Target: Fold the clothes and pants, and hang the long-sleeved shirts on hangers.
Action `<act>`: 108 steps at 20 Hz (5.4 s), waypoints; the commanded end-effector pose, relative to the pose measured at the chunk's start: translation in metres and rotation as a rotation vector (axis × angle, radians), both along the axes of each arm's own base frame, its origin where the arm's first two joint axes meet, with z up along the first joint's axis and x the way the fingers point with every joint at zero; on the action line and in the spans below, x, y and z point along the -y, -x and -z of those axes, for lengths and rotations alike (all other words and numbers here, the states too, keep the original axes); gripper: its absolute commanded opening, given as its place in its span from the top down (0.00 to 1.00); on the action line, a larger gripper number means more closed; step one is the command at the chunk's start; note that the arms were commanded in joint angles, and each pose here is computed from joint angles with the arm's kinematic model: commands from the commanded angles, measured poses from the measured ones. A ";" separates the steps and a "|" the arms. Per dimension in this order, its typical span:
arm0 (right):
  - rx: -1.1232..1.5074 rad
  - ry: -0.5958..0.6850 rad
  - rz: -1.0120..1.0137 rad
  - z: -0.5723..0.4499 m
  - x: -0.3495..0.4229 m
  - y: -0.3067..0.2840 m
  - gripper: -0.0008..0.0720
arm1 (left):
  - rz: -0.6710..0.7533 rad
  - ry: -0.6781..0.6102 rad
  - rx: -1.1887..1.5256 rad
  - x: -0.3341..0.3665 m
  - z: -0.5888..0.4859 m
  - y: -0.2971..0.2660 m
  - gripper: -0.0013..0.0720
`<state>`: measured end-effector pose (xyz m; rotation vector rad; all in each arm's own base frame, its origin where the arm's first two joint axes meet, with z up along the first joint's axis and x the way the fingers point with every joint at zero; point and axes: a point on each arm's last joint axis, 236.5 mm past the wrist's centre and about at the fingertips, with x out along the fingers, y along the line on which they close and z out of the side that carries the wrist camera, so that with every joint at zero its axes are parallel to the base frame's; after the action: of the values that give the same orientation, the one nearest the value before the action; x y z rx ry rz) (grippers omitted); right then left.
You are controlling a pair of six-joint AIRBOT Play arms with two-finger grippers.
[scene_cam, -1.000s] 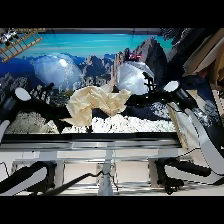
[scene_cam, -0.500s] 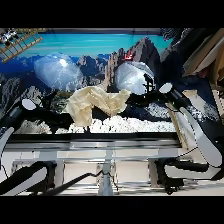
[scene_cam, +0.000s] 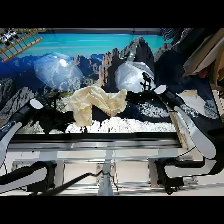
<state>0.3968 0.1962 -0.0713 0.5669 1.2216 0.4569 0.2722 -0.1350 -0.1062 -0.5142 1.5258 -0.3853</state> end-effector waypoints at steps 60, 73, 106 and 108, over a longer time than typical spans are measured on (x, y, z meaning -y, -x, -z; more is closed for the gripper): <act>-0.096 0.443 -0.282 -0.018 0.067 0.139 0.25 | -0.514 -0.247 0.006 -0.216 -0.020 0.031 0.15; -0.075 0.704 -0.252 0.033 0.049 0.115 0.48 | -0.528 -0.279 0.033 -0.225 -0.017 0.027 0.15; 0.284 0.627 -0.064 -0.105 0.079 0.080 0.97 | -0.379 -0.010 -0.158 -0.168 0.023 0.046 0.96; 0.297 0.631 -0.061 -0.109 0.080 0.079 0.97 | -0.384 0.008 -0.133 -0.167 0.015 0.039 0.98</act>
<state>0.3157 0.1171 0.0323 -0.0780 1.0443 0.1768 0.2319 0.0337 -0.1226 -0.8251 1.5098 -0.0411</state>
